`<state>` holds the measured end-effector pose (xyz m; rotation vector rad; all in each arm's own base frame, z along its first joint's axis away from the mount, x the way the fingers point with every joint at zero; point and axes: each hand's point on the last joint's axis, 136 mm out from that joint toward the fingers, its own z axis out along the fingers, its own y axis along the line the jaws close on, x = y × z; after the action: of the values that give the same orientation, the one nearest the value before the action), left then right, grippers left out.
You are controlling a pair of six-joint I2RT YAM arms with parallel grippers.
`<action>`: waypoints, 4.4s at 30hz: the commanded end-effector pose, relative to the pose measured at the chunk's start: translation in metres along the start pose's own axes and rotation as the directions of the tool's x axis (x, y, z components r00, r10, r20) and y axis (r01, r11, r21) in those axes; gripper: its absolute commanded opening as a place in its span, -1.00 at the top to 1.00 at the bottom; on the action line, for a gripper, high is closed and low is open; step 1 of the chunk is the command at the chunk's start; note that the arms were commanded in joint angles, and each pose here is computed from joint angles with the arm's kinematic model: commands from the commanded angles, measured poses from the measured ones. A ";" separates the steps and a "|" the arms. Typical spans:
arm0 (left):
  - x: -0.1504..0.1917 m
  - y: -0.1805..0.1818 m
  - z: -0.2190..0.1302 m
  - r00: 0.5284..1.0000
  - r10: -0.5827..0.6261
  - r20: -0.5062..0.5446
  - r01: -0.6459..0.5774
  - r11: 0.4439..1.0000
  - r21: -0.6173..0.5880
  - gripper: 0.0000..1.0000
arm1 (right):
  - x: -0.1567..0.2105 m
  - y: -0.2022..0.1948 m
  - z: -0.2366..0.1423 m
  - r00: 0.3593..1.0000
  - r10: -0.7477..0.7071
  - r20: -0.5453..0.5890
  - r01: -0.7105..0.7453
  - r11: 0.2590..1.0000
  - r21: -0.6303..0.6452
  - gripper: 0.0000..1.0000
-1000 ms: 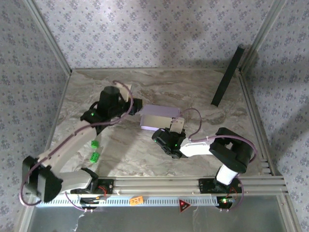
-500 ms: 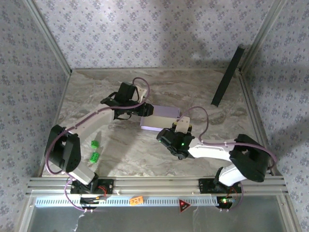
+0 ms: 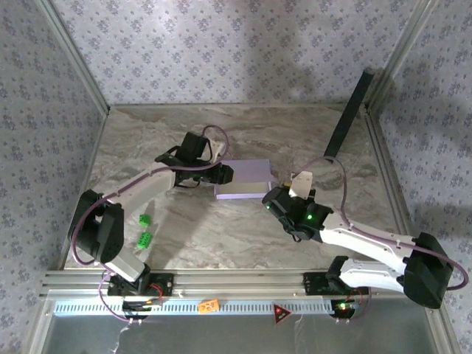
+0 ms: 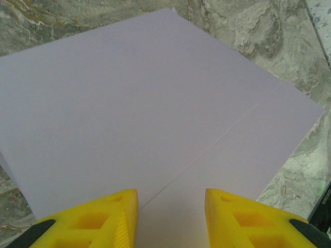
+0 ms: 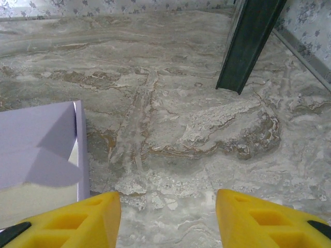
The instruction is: Fold the paper box
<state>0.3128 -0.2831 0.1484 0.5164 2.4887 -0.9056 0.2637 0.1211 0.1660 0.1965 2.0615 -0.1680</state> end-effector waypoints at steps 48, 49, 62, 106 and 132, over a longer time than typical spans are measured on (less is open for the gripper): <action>0.062 0.039 0.052 0.966 -0.156 -0.207 0.154 0.988 -0.025 0.34 | 0.104 0.100 0.083 0.696 -0.162 -0.700 -0.223 0.878 -0.424 0.62; 0.052 0.034 0.045 0.973 -0.143 -0.179 0.143 0.990 -0.014 0.33 | 0.096 0.104 0.081 0.709 -0.162 -0.687 -0.232 0.866 -0.444 0.60; 0.000 0.053 -0.002 0.990 -0.129 -0.062 0.122 0.986 -0.110 -0.03 | 0.037 0.093 0.073 0.759 -0.144 -0.635 -0.221 0.860 -0.459 0.06; 0.122 0.032 -0.005 0.942 -0.260 -0.214 0.254 0.966 -0.055 0.23 | 0.117 0.128 0.002 0.607 -0.324 -0.725 -0.195 0.824 -0.532 0.25; 0.056 0.068 0.001 0.948 -0.277 -0.157 0.286 0.958 0.036 0.05 | 0.070 0.151 0.075 0.631 -0.310 -0.711 -0.246 0.790 -0.562 0.29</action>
<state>0.2974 -0.2062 0.0635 0.1890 2.8171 -0.9275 0.3262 0.2437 0.0563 -0.1914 2.8843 0.6508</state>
